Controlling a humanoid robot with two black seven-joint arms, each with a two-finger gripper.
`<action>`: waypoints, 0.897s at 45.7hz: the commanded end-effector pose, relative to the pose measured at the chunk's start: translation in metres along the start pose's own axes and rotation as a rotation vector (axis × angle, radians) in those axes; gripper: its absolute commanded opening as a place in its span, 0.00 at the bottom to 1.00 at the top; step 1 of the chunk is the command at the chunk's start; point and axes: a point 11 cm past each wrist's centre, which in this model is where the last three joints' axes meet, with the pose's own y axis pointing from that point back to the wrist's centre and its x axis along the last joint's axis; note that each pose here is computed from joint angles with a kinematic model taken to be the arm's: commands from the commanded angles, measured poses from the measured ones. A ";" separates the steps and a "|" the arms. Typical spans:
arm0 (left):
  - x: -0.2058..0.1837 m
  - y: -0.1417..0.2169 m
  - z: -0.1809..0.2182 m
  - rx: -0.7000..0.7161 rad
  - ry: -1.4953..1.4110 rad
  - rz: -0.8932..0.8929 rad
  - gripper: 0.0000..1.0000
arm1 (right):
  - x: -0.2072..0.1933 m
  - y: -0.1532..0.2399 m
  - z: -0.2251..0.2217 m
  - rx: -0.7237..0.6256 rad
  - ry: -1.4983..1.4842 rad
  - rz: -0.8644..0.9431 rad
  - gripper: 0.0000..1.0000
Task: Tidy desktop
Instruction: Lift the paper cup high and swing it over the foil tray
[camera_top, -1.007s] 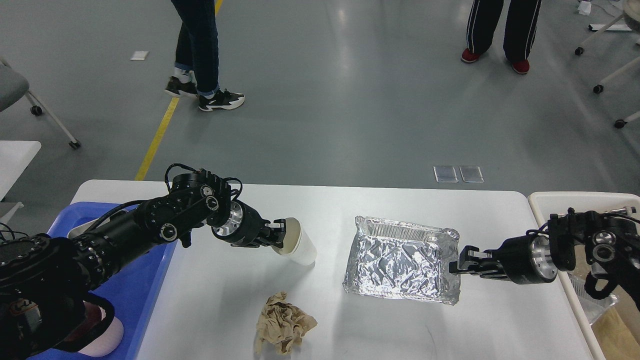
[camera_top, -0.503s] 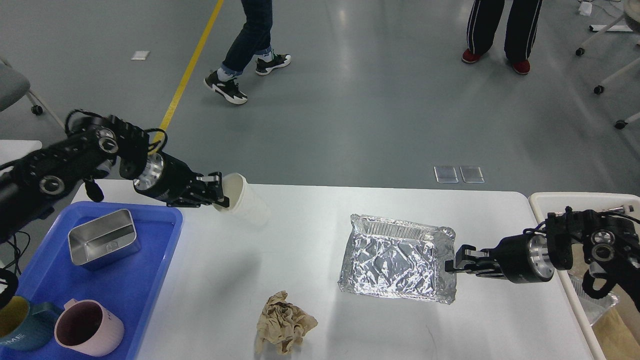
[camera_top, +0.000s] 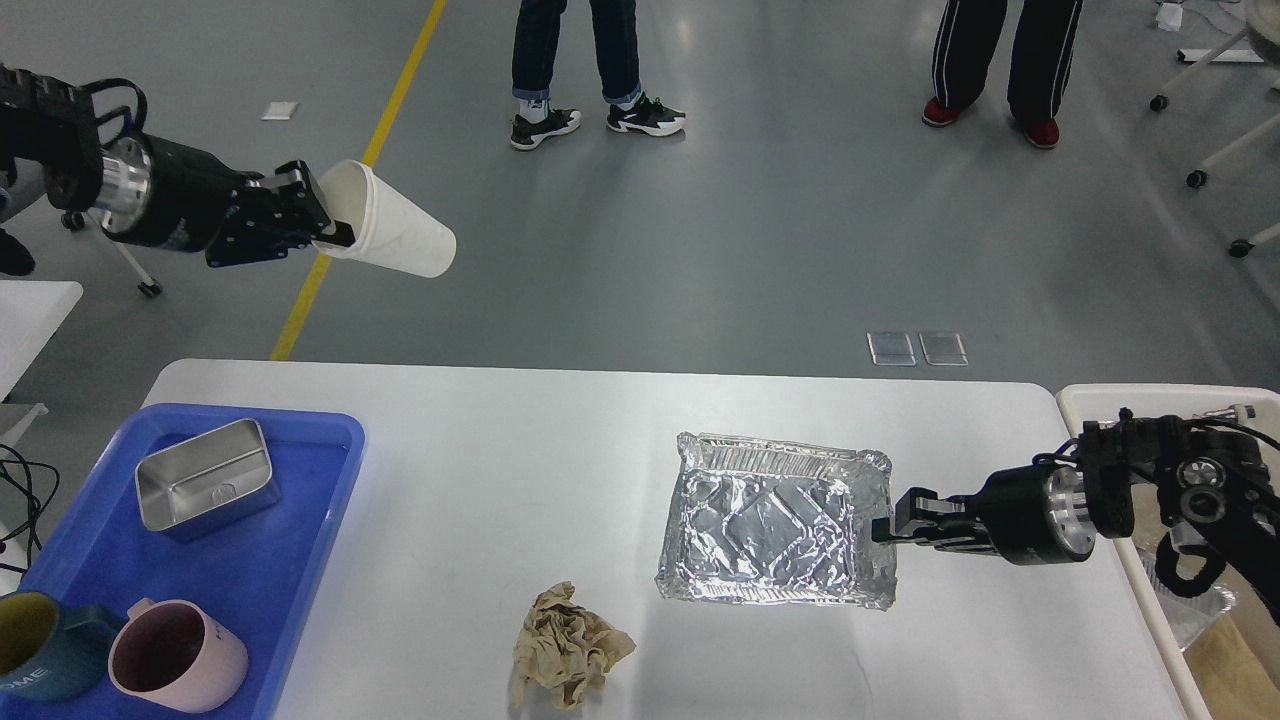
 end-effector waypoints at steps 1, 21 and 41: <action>0.012 0.014 0.022 -0.053 -0.007 0.030 0.00 | 0.000 -0.003 -0.005 0.010 0.008 -0.003 0.00; -0.041 -0.073 0.113 -0.101 -0.176 -0.162 0.00 | -0.014 -0.029 -0.018 0.016 0.047 -0.101 0.00; -0.121 -0.144 0.160 -0.096 -0.316 -0.352 0.01 | 0.012 -0.071 -0.022 -0.037 -0.019 -0.134 0.00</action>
